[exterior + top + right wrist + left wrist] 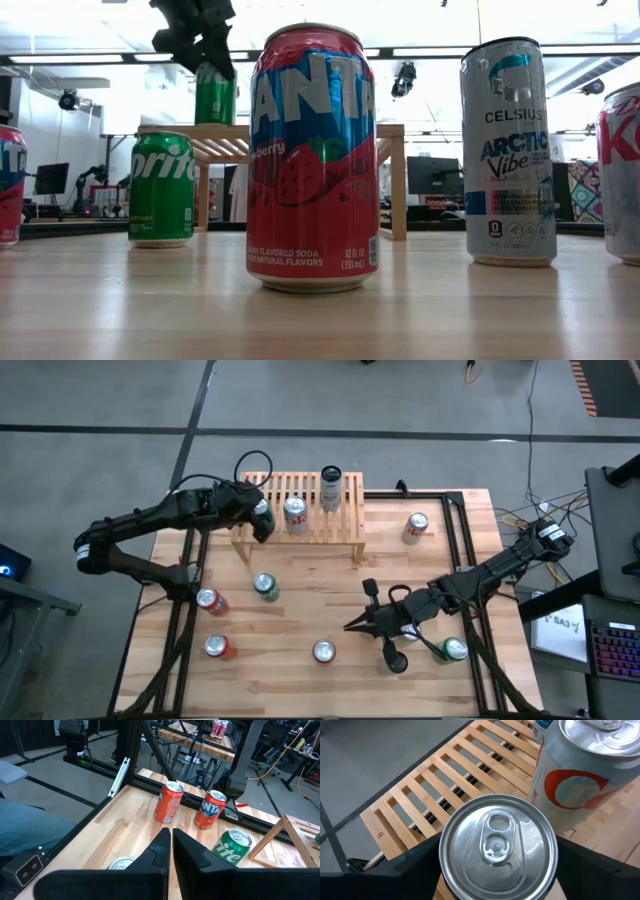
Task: Place canned beverage on shelf
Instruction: Put the left green soda can on the shelf
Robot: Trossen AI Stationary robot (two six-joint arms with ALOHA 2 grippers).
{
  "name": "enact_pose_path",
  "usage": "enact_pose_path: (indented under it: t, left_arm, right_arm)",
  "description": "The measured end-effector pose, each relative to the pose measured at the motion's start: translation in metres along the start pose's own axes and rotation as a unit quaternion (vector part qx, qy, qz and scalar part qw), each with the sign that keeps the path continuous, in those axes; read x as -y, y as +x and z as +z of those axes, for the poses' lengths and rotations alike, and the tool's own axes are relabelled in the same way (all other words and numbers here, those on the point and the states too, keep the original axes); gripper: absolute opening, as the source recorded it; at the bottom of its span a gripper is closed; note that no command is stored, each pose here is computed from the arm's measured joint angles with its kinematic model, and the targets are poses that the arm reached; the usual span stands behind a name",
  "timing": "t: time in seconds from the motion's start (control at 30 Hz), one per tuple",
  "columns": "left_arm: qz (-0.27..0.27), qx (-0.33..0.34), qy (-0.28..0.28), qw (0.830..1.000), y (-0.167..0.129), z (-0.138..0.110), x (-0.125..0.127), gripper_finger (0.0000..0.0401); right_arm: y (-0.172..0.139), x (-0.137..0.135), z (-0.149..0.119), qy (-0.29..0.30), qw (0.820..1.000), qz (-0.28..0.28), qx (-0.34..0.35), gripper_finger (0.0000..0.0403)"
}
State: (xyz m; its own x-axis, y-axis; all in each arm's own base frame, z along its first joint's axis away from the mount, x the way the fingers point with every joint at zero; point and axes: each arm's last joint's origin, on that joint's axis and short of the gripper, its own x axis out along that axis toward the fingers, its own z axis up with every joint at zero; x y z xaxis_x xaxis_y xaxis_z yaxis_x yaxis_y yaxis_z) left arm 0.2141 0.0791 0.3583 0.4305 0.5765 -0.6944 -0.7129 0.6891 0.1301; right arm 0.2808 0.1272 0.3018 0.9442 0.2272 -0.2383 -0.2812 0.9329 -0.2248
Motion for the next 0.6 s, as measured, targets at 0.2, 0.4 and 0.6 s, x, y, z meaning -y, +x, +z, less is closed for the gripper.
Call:
enact_pose_path:
  t: [0.2,0.4,0.6]
  left_arm:
    - [0.000,0.004,0.007,1.000,0.000,0.001,0.000,0.0388]
    - [0.000,0.005,0.020,1.000,-0.004,0.002,-0.002,0.0385]
    - [-0.008,0.037,0.030,0.999,-0.028,0.017,-0.008,0.0383]
  right_arm:
    - [0.000,0.000,0.000,-0.001,1.000,0.000,0.000,0.0009]
    - [0.000,0.000,0.000,-0.002,1.000,0.000,0.000,0.0009]
    - [0.000,0.000,0.001,0.004,1.000,-0.005,0.004,0.0009]
